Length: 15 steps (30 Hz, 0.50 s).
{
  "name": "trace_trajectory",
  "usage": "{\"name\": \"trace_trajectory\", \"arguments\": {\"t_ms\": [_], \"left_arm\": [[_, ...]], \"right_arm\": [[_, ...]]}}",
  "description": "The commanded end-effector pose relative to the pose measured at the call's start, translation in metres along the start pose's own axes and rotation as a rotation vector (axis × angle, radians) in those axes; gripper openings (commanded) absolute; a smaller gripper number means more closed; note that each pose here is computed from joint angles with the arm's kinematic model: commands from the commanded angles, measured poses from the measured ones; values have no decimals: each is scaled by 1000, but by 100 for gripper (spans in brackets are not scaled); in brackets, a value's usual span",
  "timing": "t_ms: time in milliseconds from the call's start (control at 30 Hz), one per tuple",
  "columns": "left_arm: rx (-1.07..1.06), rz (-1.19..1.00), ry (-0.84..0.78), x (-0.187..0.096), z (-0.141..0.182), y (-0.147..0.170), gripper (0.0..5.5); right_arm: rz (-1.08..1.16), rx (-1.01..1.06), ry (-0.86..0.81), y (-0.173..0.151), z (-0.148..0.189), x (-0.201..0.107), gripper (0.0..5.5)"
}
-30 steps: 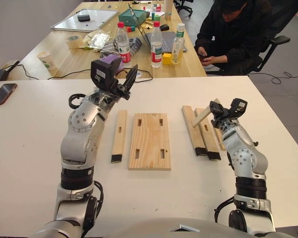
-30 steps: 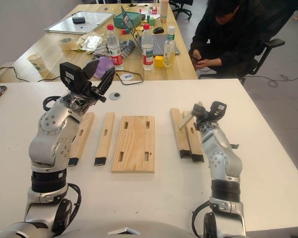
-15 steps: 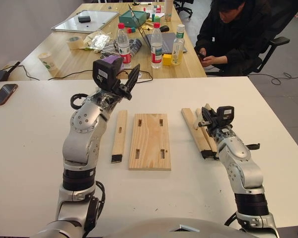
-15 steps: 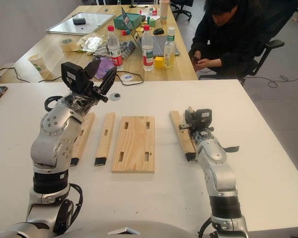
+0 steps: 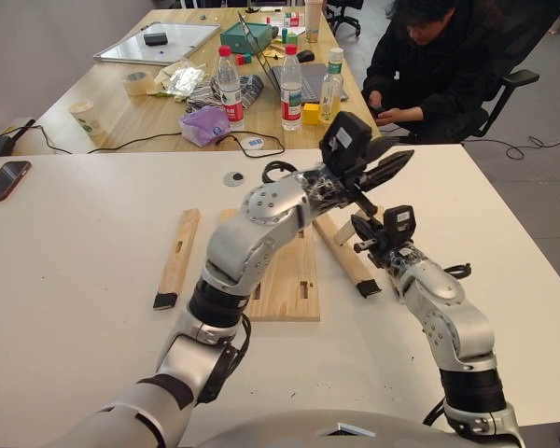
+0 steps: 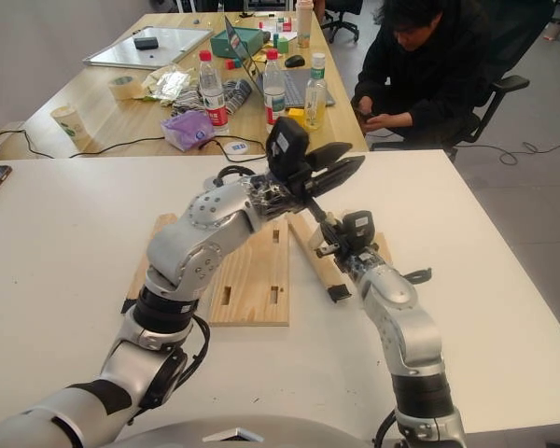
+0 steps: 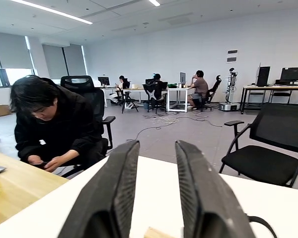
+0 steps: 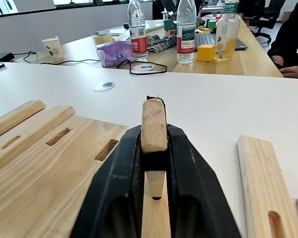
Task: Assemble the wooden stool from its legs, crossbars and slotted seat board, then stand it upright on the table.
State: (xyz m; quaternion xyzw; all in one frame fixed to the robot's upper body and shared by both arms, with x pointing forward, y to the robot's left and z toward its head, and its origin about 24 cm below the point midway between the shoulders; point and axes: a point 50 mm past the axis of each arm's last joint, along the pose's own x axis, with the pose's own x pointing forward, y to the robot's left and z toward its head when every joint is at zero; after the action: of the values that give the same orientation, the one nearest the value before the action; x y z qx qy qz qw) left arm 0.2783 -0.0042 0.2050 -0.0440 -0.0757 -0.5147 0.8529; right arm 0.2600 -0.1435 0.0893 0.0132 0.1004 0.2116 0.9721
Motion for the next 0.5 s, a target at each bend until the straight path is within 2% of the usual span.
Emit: {"name": "trace_trajectory", "arguments": {"t_ms": [33,200,500], "left_arm": [[-2,12,6,4,-1,2,58],[-11,115,-25,-1,4,20,0],[-66,192,-5,-2,-6,33,0]], "right_arm": [[51,-35,122,1,-1,10,42],[104,-114,163,5,10,18,42],[121,-122,207,5,7,19,42]]}}
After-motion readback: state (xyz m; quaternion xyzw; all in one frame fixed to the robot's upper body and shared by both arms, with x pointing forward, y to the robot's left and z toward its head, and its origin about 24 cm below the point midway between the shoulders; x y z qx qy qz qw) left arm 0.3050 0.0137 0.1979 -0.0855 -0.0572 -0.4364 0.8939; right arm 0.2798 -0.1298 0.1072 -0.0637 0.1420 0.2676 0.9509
